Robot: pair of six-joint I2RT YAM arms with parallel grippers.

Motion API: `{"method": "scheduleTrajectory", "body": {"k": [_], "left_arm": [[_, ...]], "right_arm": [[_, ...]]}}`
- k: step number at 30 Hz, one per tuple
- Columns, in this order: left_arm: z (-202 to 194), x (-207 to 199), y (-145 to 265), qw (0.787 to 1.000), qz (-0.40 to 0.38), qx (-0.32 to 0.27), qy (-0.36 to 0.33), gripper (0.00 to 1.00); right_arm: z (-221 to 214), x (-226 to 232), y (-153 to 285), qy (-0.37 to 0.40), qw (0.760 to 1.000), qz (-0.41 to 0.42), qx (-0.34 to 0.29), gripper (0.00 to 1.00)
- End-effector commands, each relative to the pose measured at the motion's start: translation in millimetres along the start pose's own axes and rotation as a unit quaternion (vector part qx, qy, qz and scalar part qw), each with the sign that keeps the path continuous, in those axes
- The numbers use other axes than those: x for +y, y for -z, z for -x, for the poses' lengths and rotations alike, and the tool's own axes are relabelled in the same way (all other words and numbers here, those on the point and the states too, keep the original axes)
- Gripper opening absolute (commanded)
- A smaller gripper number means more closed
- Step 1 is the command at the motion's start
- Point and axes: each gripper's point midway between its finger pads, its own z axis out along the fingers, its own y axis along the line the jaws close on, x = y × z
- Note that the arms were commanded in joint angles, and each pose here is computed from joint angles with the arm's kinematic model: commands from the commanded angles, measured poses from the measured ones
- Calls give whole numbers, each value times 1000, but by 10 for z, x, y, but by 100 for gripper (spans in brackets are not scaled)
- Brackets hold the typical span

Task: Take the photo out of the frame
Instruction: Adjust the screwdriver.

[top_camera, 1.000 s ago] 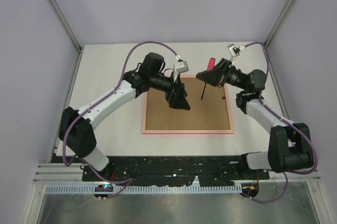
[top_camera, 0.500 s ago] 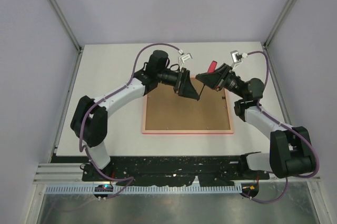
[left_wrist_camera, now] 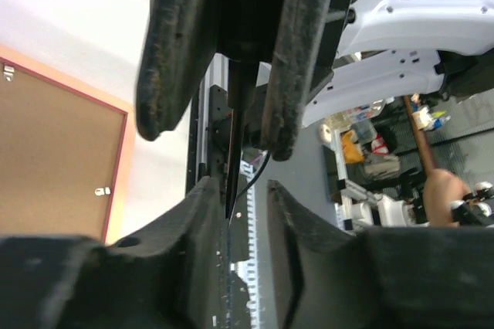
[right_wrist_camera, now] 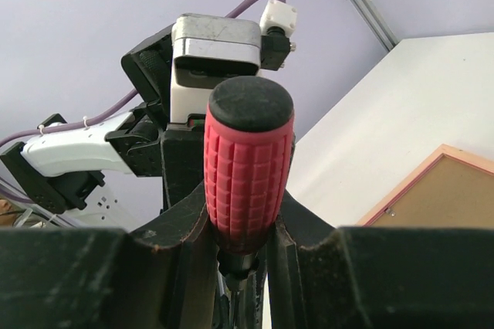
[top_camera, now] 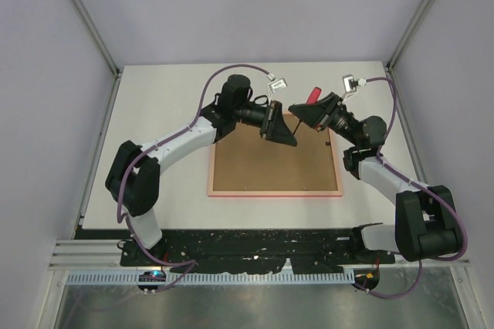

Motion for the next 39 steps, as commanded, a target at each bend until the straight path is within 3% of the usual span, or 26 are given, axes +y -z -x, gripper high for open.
{"method": "scheduleTrajectory", "body": {"k": [1, 4, 6, 13, 16, 27, 32, 37, 39], "left_arm": [[3, -91, -35, 1000, -19, 5, -20, 24], [3, -105, -32, 1000, -18, 6, -22, 0], [-5, -101, -14, 1000, -11, 6, -23, 0], [17, -125, 91, 999, 2, -9, -38, 0], [27, -121, 136, 999, 7, -15, -41, 0], [17, -140, 200, 998, 15, -24, -58, 0], [2, -113, 193, 998, 16, -21, -57, 0], [-35, -72, 165, 998, 15, -18, -52, 0], [-36, -74, 158, 998, 15, -17, -52, 0]], "right_arm": [[101, 121, -32, 30, 999, 18, -19, 8], [101, 154, -32, 34, 999, 22, -15, 8], [90, 159, -30, 37, 999, 23, -9, 8], [-82, 209, 31, 63, 996, 34, 55, 48], [-160, 227, 67, 65, 994, 39, 77, 53], [-266, 187, 133, 58, 994, 27, 94, 49], [-217, 182, 114, 50, 995, 22, 78, 34], [-121, 232, 52, 40, 997, 34, 61, 31], [-101, 223, 39, 37, 997, 33, 59, 17]]}}
